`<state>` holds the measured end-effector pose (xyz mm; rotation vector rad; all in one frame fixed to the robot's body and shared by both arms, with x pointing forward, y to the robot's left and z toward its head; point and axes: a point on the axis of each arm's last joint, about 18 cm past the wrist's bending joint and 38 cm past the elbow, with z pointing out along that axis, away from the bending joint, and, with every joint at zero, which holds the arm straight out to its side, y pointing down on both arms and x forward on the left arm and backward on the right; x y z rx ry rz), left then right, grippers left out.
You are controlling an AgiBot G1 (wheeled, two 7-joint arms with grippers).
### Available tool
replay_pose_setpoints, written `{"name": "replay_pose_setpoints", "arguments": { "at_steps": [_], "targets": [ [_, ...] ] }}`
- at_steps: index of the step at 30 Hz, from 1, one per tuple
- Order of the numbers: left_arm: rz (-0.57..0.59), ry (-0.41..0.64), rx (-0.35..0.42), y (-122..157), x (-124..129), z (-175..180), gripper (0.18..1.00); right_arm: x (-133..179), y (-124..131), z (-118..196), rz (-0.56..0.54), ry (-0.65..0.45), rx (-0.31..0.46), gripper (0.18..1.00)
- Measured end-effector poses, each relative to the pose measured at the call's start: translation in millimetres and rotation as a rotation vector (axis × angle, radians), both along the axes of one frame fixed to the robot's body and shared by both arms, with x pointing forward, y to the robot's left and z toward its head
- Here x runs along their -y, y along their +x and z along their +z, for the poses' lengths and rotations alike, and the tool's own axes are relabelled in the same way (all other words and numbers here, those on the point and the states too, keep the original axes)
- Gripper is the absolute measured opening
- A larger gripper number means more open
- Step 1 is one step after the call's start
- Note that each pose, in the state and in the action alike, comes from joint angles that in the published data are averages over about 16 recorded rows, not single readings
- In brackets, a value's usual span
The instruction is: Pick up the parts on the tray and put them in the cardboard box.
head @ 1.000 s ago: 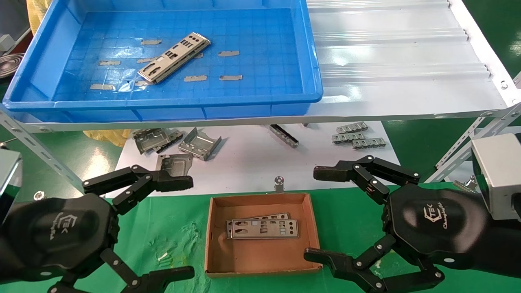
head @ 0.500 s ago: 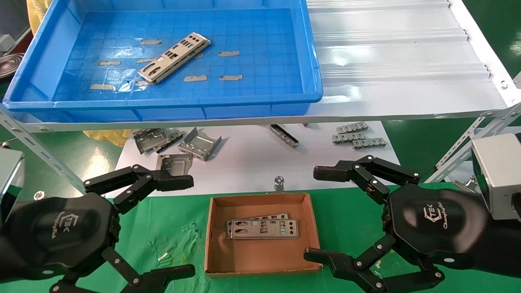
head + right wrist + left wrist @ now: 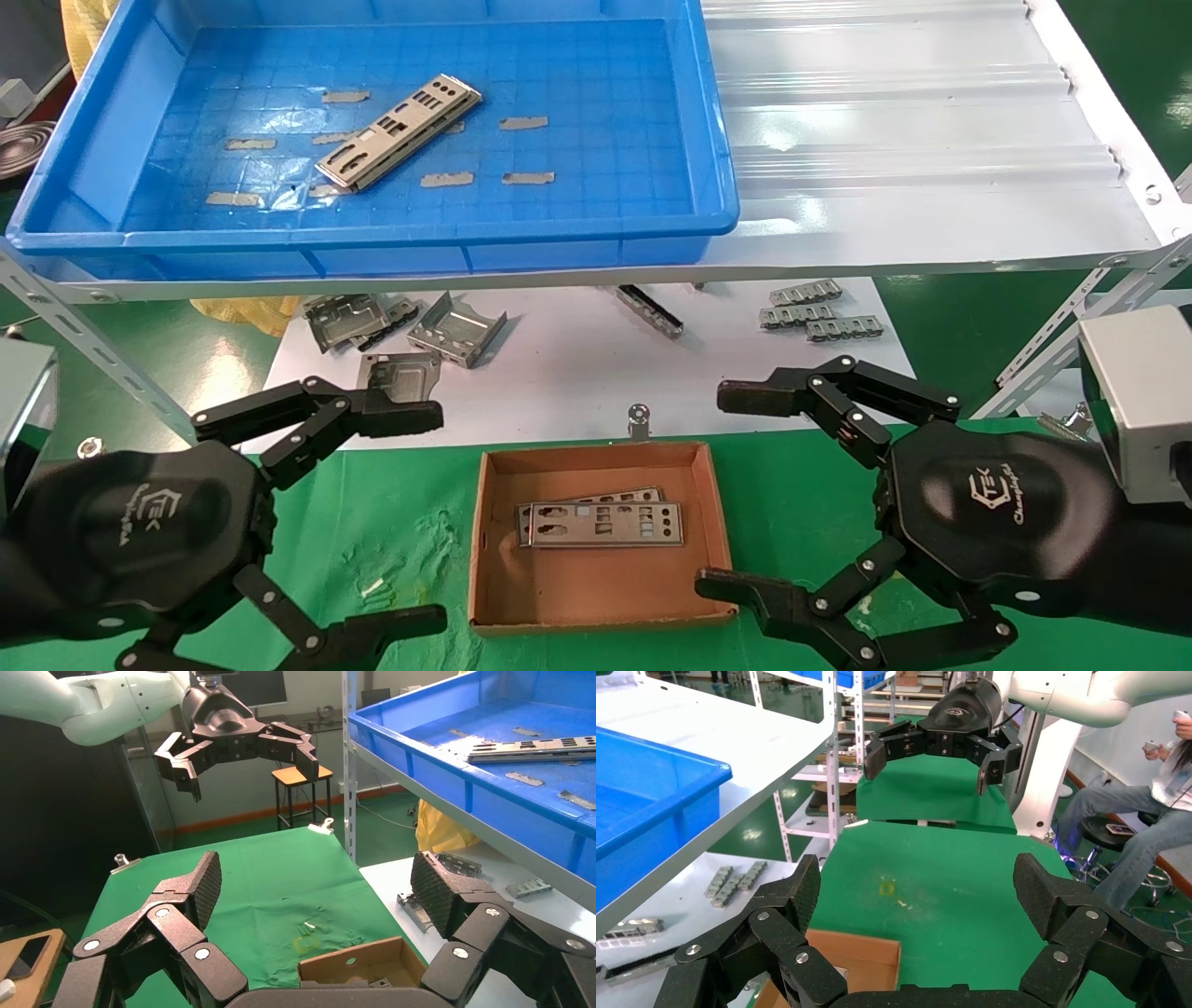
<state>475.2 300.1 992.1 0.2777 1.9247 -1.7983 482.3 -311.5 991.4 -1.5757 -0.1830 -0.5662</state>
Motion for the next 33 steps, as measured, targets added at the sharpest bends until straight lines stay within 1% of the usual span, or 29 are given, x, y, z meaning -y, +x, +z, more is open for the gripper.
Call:
{"name": "replay_pose_setpoints", "arguments": {
  "at_steps": [33],
  "targets": [
    [0.000, 0.000, 0.000, 0.3, 0.1, -0.1, 1.001, 0.0, 0.0, 0.0, 0.000, 0.000, 0.000, 1.001]
  ]
}}
